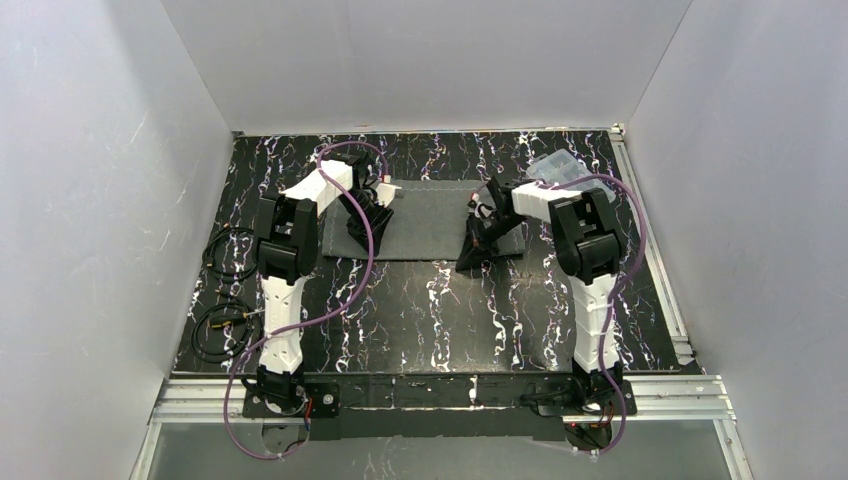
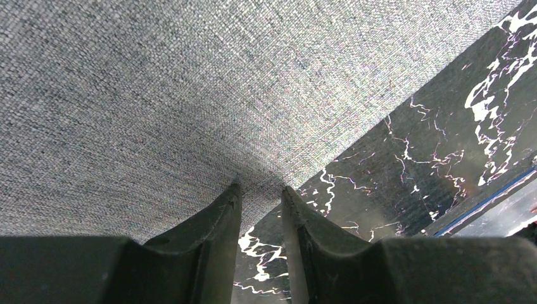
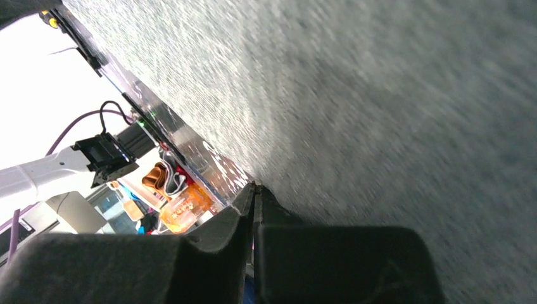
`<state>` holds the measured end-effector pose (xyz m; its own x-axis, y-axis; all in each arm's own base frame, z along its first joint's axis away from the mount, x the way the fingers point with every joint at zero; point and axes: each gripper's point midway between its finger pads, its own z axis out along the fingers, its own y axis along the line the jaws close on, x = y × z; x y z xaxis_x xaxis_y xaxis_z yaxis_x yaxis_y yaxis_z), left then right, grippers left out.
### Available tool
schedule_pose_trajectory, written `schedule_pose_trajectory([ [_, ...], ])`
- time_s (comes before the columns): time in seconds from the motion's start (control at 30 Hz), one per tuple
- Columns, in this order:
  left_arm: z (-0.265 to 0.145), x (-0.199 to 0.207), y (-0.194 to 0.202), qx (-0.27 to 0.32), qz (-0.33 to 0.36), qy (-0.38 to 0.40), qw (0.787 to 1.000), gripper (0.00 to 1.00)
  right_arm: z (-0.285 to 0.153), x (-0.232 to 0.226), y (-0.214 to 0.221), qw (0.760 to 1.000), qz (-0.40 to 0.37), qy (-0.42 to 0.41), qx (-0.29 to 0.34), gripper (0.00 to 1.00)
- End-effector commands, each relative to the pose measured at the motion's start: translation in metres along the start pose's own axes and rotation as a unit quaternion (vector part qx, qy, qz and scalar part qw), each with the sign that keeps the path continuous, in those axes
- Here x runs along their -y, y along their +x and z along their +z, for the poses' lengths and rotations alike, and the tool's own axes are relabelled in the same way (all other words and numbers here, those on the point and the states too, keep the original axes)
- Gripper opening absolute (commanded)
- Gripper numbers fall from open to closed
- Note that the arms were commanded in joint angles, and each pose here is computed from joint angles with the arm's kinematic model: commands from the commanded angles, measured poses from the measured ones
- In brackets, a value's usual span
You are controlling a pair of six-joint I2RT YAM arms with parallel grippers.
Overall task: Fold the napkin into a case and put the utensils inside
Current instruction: Smooth out the rectangle-folded napkin at the center of the board.
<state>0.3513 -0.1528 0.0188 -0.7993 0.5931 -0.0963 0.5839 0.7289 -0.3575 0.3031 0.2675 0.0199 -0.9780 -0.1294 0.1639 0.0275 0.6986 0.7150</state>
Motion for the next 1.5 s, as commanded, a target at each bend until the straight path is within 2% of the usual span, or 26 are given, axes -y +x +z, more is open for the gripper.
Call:
schedule_pose_trajectory([
  [0.0, 0.012, -0.03, 0.01, -0.024, 0.016, -0.055, 0.998, 0.3, -0.013, 0.032, 0.017, 0.999, 0.031, 0.045, -0.003, 0.13],
  [0.3, 0.008, -0.03, 0.008, -0.02, 0.022, -0.057, 0.998, 0.3, -0.046, 0.057, 0.005, 0.993, 0.067, 0.084, 0.051, 0.17],
  [0.67, 0.006, -0.032, 0.007, -0.019, 0.023, -0.063, 0.998, 0.29, -0.075, 0.008, -0.007, 0.996, 0.018, 0.034, 0.085, 0.17],
  [0.8, 0.004, -0.031, 0.005, -0.017, 0.024, -0.063, 0.998, 0.29, -0.067, 0.023, -0.013, 0.995, 0.048, 0.048, 0.077, 0.11],
  [1.17, 0.004, -0.035, 0.005, -0.017, 0.03, -0.071, 0.997, 0.27, -0.084, 0.088, -0.008, 0.98, 0.112, 0.124, 0.104, 0.06],
  [1.47, 0.004, -0.037, 0.005, -0.02, 0.033, -0.076, 0.996, 0.26, -0.091, 0.108, -0.003, 0.973, 0.135, 0.151, 0.114, 0.04],
])
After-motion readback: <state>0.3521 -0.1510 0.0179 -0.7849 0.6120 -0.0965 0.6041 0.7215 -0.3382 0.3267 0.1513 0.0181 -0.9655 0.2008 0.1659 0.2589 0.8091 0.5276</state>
